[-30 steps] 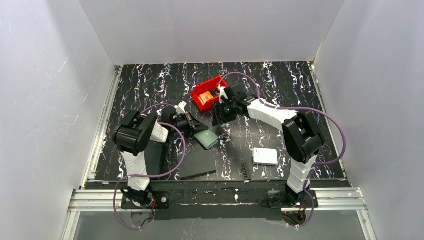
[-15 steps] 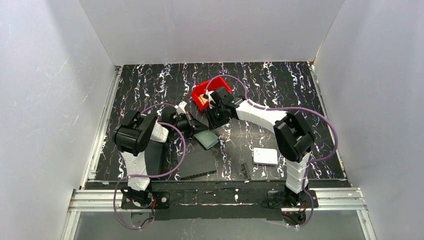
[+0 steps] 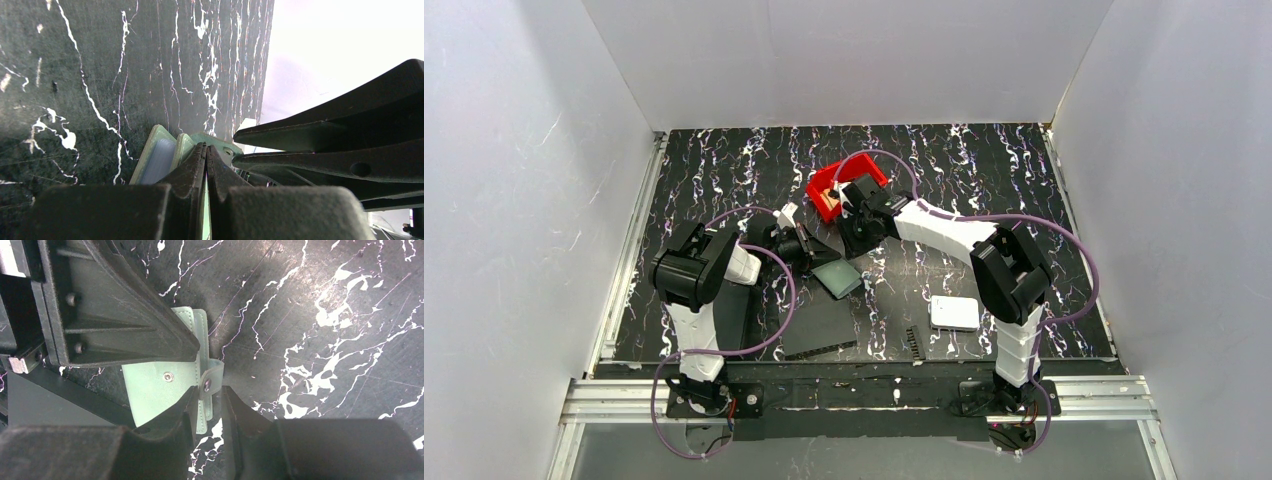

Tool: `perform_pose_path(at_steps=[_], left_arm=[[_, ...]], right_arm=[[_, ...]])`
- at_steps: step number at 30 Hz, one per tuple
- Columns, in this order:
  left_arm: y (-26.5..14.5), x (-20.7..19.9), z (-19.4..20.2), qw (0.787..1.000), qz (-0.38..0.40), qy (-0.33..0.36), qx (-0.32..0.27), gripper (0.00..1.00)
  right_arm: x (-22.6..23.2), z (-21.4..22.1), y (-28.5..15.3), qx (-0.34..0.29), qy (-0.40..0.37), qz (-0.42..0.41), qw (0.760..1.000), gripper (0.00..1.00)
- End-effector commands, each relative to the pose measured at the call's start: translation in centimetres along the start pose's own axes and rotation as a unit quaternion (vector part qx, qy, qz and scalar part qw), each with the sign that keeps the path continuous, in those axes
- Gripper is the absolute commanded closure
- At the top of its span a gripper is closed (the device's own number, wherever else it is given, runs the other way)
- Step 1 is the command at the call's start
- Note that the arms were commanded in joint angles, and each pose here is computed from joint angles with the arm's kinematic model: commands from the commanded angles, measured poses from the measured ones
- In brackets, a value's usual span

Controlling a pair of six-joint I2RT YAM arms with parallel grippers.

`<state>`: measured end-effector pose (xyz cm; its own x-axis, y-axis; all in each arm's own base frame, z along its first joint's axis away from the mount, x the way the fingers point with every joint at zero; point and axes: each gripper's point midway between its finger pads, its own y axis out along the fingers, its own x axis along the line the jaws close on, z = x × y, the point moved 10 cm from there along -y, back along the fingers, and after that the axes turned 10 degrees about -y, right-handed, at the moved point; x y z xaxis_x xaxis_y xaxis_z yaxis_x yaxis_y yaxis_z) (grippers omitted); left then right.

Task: Put the credit cards into the card holder
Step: Close the card holder at the center of the board.

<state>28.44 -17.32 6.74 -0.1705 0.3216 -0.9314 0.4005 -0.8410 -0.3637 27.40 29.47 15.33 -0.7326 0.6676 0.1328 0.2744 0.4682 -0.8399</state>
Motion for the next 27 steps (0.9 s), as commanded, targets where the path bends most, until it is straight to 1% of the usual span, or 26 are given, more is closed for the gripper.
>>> perform_pose_path(at_steps=[1, 8, 9, 10, 11, 12, 16, 18, 20, 22, 23, 26, 27], left_arm=[[-0.6, 6.3, 2.3, 0.986, -0.157, -0.06, 0.0, 1.0], [-0.6, 6.4, 2.3, 0.986, -0.158, -0.061, 0.001, 1.0], [-0.6, 6.4, 2.4, 0.986, -0.158, -0.061, 0.002, 1.0], [-0.6, 6.4, 2.4, 0.986, -0.158, -0.061, 0.001, 1.0], [-0.6, 6.5, 2.4, 0.986, -0.158, -0.062, 0.001, 1.0], [-0.6, 6.5, 2.4, 0.985, -0.158, -0.061, 0.002, 1.0], [-0.6, 6.5, 2.4, 0.985, -0.159, -0.062, 0.002, 1.0], [-0.6, 6.5, 2.4, 0.985, -0.159, -0.062, 0.001, 1.0], [-0.7, 6.5, 2.4, 0.985, -0.161, -0.064, 0.001, 1.0], [-0.7, 6.6, 2.4, 0.984, -0.164, -0.066, 0.002, 1.0], [-0.7, 6.7, 2.5, 0.984, -0.167, -0.067, 0.002, 1.0], [-0.8, 6.8, 2.6, 0.982, -0.178, -0.068, 0.0, 1.0], [-0.8, 6.8, 2.5, 0.982, -0.179, -0.068, 0.0, 1.0]], right_arm=[[0.2, -1.4, -0.1, -0.017, -0.014, 0.002, 1.0, 0.69], [0.1, -1.6, 0.2, -0.016, -0.015, 0.002, 1.0, 0.75], [0.2, -1.6, 0.1, -0.017, -0.015, 0.001, 1.0, 0.79], [0.2, -1.7, 0.1, -0.018, -0.015, 0.001, 1.0, 0.87], [0.2, -1.7, 0.1, -0.019, -0.015, 0.002, 1.0, 0.92], [0.2, -1.7, 0.1, -0.021, -0.016, 0.002, 1.0, 0.94], [0.1, -1.3, 0.3, -0.009, -0.015, 0.003, 1.0, 0.95], [0.1, -1.1, 0.2, -0.009, -0.012, 0.003, 1.0, 0.99], [0.0, -0.9, 0.1, -0.012, -0.007, 0.001, 1.0, 0.99], [-0.2, -0.7, 0.2, -0.025, 0.012, -0.046, 0.999, 0.99], [-0.5, -0.5, 0.2, -0.036, 0.035, -0.085, 0.995, 0.99], [-1.1, 0.0, -0.1, -0.077, 0.103, -0.198, 0.972, 0.99], [-1.2, 0.2, -0.1, -0.082, 0.125, -0.226, 0.962, 0.99]])
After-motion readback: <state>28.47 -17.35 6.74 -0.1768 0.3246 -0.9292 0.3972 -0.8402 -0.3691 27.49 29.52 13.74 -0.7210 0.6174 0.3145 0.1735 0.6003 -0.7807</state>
